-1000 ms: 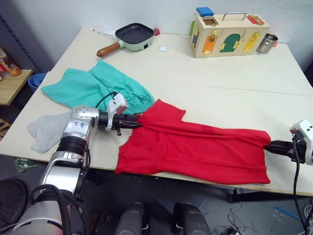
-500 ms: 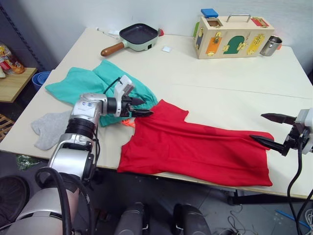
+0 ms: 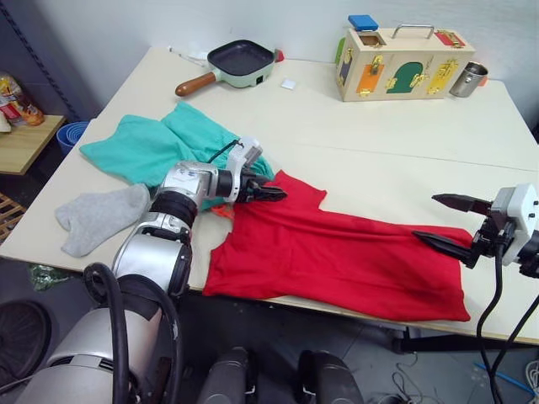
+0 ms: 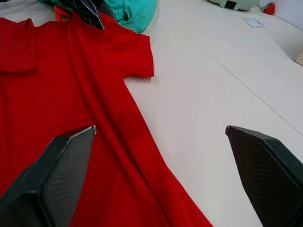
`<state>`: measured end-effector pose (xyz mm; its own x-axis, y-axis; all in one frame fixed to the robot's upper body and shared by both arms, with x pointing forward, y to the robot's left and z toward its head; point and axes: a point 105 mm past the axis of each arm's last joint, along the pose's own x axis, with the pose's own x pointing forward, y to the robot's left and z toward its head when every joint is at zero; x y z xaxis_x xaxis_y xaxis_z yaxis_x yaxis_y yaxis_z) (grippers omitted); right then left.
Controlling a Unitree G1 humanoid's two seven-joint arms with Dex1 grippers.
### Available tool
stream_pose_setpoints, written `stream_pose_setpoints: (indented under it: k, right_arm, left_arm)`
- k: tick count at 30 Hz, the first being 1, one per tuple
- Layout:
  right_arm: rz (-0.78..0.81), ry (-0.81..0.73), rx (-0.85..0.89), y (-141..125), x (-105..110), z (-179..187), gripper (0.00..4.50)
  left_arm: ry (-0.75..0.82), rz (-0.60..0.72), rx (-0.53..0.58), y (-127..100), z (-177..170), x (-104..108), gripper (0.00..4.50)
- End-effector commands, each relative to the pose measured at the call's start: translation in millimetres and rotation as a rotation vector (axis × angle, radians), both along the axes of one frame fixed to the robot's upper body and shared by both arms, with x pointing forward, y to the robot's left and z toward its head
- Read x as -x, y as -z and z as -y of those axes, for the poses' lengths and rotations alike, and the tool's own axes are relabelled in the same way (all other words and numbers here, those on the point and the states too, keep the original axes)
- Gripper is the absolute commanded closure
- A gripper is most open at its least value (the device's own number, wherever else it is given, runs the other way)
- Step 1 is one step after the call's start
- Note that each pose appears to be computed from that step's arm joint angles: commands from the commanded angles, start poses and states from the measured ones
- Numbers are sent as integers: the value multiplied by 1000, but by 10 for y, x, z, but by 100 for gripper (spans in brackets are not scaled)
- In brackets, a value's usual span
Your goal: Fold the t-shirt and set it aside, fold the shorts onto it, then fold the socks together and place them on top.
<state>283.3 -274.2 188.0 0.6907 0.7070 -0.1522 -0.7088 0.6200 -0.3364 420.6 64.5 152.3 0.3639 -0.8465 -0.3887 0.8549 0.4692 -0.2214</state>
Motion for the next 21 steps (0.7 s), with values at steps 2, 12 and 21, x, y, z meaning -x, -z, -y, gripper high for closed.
stream_pose_setpoints:
  k: [2,12,21]
  right_arm:
    - [47,-3,-13,-105,35,-30,0]
    - [42,1,-22,-63,60,-65,0]
    - [14,20,-49,61,99,-90,0]
  left_arm:
    - [14,71,36,-193,57,-40,302]
    - [320,398,-41,-135,-62,210,448]
    - [564,785,-193,146,-216,557,448]
